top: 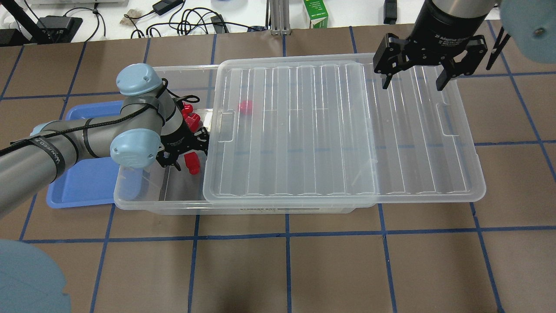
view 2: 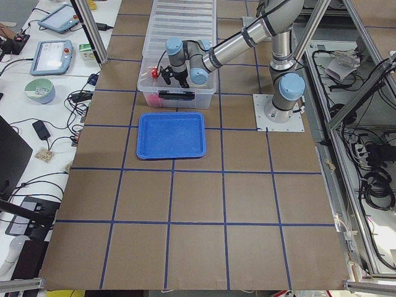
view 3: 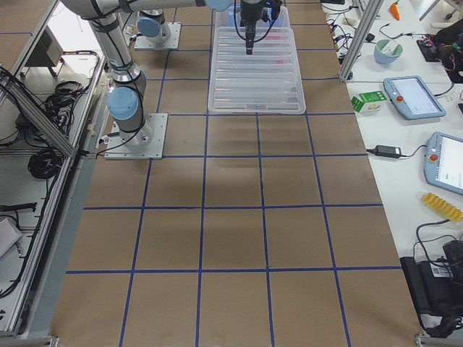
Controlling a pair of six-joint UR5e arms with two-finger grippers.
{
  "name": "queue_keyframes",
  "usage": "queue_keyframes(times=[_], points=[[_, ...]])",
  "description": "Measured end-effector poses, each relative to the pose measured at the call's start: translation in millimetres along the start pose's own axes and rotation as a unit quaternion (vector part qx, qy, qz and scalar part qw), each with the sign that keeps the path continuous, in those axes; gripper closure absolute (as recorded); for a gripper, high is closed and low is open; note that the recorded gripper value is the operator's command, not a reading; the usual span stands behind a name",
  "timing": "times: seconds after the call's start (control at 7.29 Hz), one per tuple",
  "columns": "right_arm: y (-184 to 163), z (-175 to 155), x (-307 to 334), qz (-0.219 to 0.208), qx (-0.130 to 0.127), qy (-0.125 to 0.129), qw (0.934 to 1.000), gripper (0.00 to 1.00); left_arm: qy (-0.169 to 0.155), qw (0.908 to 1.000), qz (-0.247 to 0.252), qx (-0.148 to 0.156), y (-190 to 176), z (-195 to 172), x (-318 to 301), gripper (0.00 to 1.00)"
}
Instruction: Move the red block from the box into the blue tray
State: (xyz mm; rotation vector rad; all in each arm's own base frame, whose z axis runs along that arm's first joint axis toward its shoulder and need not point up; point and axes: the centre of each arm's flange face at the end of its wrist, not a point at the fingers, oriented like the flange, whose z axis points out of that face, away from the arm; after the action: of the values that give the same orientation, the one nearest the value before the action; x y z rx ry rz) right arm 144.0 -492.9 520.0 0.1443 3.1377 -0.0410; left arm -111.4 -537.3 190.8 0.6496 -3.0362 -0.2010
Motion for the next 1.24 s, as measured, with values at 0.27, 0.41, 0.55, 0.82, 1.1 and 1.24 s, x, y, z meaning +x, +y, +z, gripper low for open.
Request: queue_keyframes(times=[0.27, 0.41, 0.55, 0.82, 1.1, 1.24], points=[[0.3, -0.2, 0.0, 0.000, 0.000, 0.000, 1.0000, 0.00, -0.001, 0.9998, 0.021, -0.001, -3.3, 7.5, -0.2, 0.73], [0.4, -0.3, 0.0, 0.000, 0.000, 0.000, 1.0000, 0.00, -0.001, 0.9993, 0.038, 0.000, -5.0, 8.6, -0.1, 1.00], [0.4, -0.4, 0.0, 0.000, 0.000, 0.000, 1.0000, 0.00, 0.000, 0.9989, 0.048, 0.001, -5.9, 8.3, 0.1, 1.00], [0.2, -0.3, 0.0, 0.000, 0.000, 0.000, 1.0000, 0.00, -0.002, 0.9984, 0.056, 0.007, -10.0, 3.6, -2.2, 1.00], [0.4, -0.3, -2.0, -0.001, 0.000, -0.004, 1.0000, 0.00, -0.001, 0.9985, 0.051, 0.016, -25.0, -14.0, -20.0, 1.00], [0.2, 0.6, -4.1, -0.002, -0.002, -0.011, 0.9999, 0.00, 0.001, 0.9987, 0.048, 0.017, -29.6, -27.8, -23.7, 1.00]])
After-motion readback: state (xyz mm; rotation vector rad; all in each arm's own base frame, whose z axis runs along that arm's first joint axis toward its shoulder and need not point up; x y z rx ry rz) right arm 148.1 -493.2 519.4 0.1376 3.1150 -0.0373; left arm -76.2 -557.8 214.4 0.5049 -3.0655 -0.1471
